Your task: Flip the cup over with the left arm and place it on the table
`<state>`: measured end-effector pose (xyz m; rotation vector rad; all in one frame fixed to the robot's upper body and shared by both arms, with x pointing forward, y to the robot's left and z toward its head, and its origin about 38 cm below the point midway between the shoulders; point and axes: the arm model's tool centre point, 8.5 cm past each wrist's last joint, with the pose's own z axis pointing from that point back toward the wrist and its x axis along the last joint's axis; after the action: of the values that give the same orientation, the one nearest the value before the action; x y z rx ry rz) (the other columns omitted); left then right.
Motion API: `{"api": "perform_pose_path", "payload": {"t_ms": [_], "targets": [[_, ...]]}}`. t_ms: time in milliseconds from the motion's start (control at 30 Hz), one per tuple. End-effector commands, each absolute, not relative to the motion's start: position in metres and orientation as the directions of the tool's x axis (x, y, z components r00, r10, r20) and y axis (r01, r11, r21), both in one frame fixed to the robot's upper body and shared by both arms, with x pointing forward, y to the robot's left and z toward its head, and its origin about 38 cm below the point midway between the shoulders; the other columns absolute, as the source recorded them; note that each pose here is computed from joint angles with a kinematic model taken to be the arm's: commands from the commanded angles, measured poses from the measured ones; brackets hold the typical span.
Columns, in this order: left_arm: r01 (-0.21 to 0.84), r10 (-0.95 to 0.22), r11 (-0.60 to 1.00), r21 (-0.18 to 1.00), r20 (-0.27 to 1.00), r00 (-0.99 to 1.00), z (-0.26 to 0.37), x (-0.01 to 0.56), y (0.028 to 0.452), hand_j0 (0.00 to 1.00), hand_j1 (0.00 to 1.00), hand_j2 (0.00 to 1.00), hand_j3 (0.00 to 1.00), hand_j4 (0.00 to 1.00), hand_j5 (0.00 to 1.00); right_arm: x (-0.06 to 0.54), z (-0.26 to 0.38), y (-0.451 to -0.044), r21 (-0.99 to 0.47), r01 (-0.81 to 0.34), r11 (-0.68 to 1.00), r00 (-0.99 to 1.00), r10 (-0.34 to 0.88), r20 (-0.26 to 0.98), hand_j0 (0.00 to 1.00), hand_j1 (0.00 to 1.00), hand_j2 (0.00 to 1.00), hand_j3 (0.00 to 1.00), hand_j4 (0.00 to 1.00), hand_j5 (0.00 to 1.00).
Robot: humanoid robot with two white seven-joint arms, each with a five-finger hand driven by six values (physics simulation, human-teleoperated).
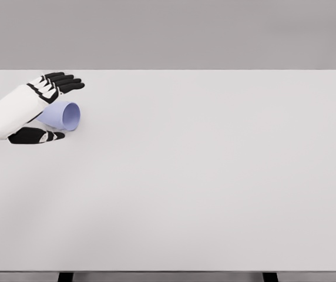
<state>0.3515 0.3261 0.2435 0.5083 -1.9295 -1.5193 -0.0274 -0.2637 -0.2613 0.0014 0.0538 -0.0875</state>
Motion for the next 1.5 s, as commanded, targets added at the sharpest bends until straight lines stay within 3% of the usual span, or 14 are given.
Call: {"api": "perform_pose_path", "payload": {"t_ms": [0, 267, 333, 500, 667, 867, 1100, 1467], "targets": [[0.074, -0.643, 0.264, 0.962, 0.233, -0.73, 0.244, 0.352, 0.326, 1.0, 1.0, 1.0, 1.0, 1.0, 1.0, -0.027, -0.261, -0.264, -0.001, 0.086, 0.996, 0.995, -0.086, -0.054, 1.0, 1.0, 1.0, 1.0, 1.0, 1.0], [0.097, -0.635, 0.27, 0.958, 0.252, -0.73, 0.242, 0.359, 0.317, 1.0, 1.0, 1.0, 1.0, 1.0, 1.0, -0.027, -0.261, -0.264, -0.002, 0.086, 0.996, 0.995, -0.086, -0.054, 1.0, 1.0, 1.0, 1.0, 1.0, 1.0], [0.116, -0.692, 0.224, 0.968, 0.242, -0.68, 0.245, 0.363, 0.33, 1.0, 1.0, 1.0, 1.0, 1.0, 1.0, -0.027, -0.261, -0.264, -0.001, 0.088, 0.996, 0.995, -0.088, -0.054, 1.0, 1.0, 1.0, 1.0, 1.0, 1.0], [0.259, -0.726, 0.11, 0.96, 0.255, -0.638, 0.23, 0.387, 0.342, 1.0, 1.0, 1.0, 1.0, 1.0, 1.0, -0.027, -0.261, -0.264, -0.001, 0.086, 0.996, 0.995, -0.086, -0.054, 1.0, 1.0, 1.0, 1.0, 1.0, 1.0], [0.303, -0.762, 0.111, 0.946, 0.277, -0.585, 0.228, 0.405, 0.334, 1.0, 1.0, 1.0, 1.0, 1.0, 1.0, -0.027, -0.261, -0.264, -0.001, 0.088, 0.996, 0.995, -0.088, -0.054, 1.0, 1.0, 1.0, 1.0, 1.0, 1.0], [0.403, -0.791, 0.161, 0.901, 0.362, -0.493, 0.218, 0.422, 0.34, 1.0, 1.0, 1.0, 1.0, 1.0, 1.0, -0.027, -0.261, -0.264, -0.001, 0.086, 0.996, 0.995, -0.086, -0.054, 1.0, 1.0, 1.0, 1.0, 1.0, 1.0], [0.466, -0.818, 0.346, 0.814, 0.505, -0.274, 0.216, 0.432, 0.351, 1.0, 1.0, 1.0, 1.0, 1.0, 1.0, -0.027, -0.261, -0.264, -0.002, 0.088, 0.996, 0.995, -0.088, -0.054, 1.0, 1.0, 1.0, 1.0, 1.0, 1.0], [0.488, -0.862, 0.353, 0.799, 0.48, -0.162, 0.2, 0.437, 0.361, 1.0, 1.0, 1.0, 1.0, 1.0, 1.0, -0.028, -0.261, -0.264, -0.001, 0.086, 0.996, 0.995, -0.086, -0.055, 1.0, 1.0, 1.0, 1.0, 1.0, 1.0]]}}
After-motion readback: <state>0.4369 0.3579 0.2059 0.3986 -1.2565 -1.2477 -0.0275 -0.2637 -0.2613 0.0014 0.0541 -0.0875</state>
